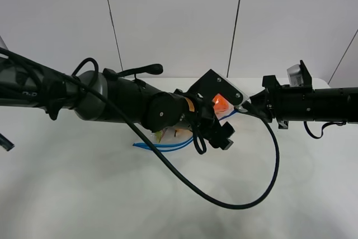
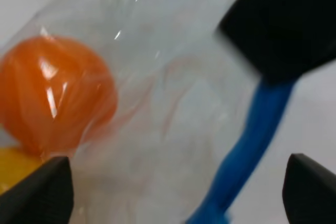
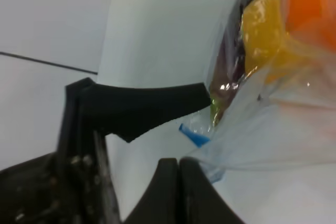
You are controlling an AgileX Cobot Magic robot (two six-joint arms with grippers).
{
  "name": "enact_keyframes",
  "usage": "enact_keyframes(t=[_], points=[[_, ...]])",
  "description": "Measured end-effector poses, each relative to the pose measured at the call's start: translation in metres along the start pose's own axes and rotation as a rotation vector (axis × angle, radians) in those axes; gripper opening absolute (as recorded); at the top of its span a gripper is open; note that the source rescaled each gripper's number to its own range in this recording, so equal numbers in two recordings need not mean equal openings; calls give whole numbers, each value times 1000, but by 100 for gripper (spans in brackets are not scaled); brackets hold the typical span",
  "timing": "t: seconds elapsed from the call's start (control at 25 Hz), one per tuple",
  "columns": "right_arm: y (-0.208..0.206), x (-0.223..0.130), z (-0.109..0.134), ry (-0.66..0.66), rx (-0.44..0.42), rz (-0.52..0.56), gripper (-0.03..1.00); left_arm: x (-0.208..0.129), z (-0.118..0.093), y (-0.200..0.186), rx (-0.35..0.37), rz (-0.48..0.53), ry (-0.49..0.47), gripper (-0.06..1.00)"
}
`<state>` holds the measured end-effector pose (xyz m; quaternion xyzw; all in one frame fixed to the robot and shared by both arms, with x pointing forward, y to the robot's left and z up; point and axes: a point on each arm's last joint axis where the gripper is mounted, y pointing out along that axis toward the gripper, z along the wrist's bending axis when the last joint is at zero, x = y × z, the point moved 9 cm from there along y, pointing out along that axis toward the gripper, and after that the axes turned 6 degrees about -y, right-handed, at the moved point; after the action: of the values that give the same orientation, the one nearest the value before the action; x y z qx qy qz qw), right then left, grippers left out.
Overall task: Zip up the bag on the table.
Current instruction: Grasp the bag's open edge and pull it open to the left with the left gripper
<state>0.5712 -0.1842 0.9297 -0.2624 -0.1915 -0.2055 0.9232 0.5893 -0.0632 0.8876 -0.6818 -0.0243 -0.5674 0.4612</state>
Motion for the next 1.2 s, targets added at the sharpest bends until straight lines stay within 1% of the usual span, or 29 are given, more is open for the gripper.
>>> enact_keyframes(t=[0.08, 0.36, 0.6, 0.8, 1.0, 1.08, 1.2], points=[[-2, 1, 1, -15, -12, -1, 0, -5, 5, 2, 6, 14, -7, 94], [-3, -2, -7, -33, -63, 19, 0, -7, 4, 4, 6, 19, -7, 94], [-2, -3, -8, -34, -70, 21, 0, -2, 5, 1, 8, 5, -10, 94], [-1, -3, -7, -35, -68, 24, 0, -1, 5, 1, 9, 2, -13, 91], [-1, -3, -7, -35, -68, 24, 0, -1, 5, 1, 9, 2, -43, 91], [-1, -3, -7, -35, -68, 24, 0, -1, 5, 1, 9, 0, -48, 89], [-1, -3, -7, -35, -68, 24, 0, -1, 5, 1, 9, -2, -51, 81]])
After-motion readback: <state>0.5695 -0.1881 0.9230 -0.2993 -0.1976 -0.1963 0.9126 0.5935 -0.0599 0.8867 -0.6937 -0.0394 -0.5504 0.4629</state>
